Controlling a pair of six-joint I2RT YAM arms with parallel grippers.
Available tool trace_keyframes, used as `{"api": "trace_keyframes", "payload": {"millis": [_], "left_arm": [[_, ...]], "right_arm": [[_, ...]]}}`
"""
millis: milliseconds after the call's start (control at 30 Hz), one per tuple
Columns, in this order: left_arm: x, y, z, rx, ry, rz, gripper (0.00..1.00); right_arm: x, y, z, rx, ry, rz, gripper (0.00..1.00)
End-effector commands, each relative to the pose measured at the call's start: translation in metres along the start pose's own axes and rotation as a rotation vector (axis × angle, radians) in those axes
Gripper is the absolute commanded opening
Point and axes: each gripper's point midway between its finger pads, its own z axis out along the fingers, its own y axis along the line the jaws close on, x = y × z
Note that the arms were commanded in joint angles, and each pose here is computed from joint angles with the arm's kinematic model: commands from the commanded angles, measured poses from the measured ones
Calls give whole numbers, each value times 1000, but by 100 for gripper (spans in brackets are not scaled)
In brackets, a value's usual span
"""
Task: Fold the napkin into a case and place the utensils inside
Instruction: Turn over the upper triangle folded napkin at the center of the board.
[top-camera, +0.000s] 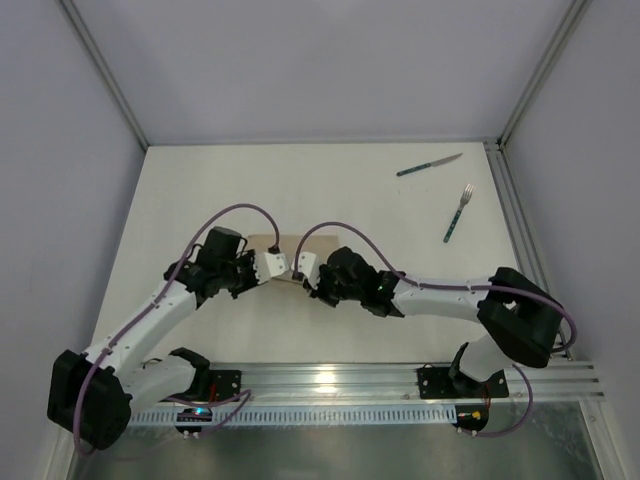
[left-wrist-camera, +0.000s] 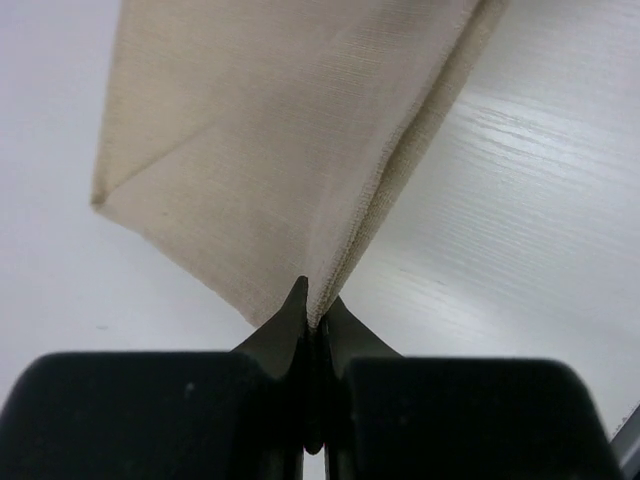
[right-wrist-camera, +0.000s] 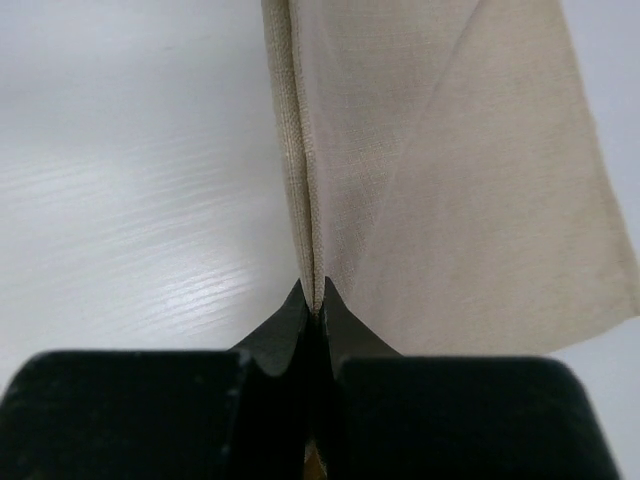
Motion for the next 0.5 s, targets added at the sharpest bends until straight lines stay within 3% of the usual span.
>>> {"api": "trace_keyframes", "payload": {"millis": [0,167,300,467], "left_arm": [[-13,35,-36,-144,57,-104,0],[-37,58,-84,-239,56,-148,0],[-38,50,-118,-214,115,-160,0],[-35,28,-147,-131,153,-121,0]], "right_arm": [[-12,25,-30,-132,72,-49,4],[-77,27,-61,-192,9,-18,4],[-97,39,-89,-290,62,22,4],[-135,63,-111,-447,8,99,4]]}}
